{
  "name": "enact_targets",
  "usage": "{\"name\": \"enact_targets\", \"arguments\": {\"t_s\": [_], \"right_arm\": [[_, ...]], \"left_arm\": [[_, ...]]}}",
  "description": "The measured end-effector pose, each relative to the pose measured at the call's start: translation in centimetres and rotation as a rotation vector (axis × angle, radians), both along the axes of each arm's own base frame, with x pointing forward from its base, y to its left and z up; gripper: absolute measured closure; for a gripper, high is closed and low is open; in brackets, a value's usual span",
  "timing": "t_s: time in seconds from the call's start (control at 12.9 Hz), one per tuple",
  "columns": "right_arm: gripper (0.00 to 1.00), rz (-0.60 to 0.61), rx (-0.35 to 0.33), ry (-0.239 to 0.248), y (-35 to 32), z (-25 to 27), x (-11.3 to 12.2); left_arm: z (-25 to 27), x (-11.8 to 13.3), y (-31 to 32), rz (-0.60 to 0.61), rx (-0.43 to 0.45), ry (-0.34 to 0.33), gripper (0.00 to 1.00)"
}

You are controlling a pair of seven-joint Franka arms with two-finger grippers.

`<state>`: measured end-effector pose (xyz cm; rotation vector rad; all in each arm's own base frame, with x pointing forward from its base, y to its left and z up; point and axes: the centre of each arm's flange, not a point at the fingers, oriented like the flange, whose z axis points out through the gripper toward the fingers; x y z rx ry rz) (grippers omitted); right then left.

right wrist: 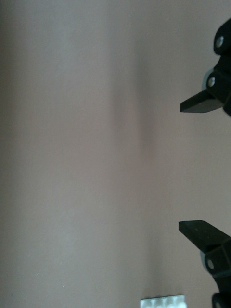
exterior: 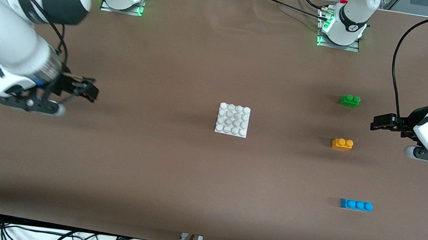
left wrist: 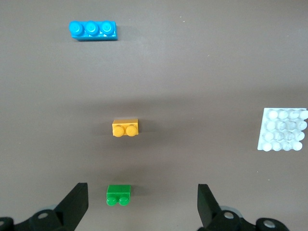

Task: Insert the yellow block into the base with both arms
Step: 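Release the base plate and draw the right gripper back, then lower the left gripper onto the yellow block and grasp it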

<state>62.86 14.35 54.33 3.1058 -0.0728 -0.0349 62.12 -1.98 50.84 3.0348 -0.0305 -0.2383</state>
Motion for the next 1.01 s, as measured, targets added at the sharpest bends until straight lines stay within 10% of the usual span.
{"name": "enact_targets", "arguments": {"t_s": [0.7, 1.01], "right_arm": [[0.00, -0.064, 0.013, -0.038, -5.3, 3.9, -2.2], [0.01, -0.089, 0.002, 0.026, -5.4, 3.3, -3.0]], "left_arm": [[-5.1, 1.9, 2.1, 0.029, 0.001, 0.035, 0.00], [-6.5, 2.2, 2.3, 0.030, 0.000, 0.054, 0.00]]}}
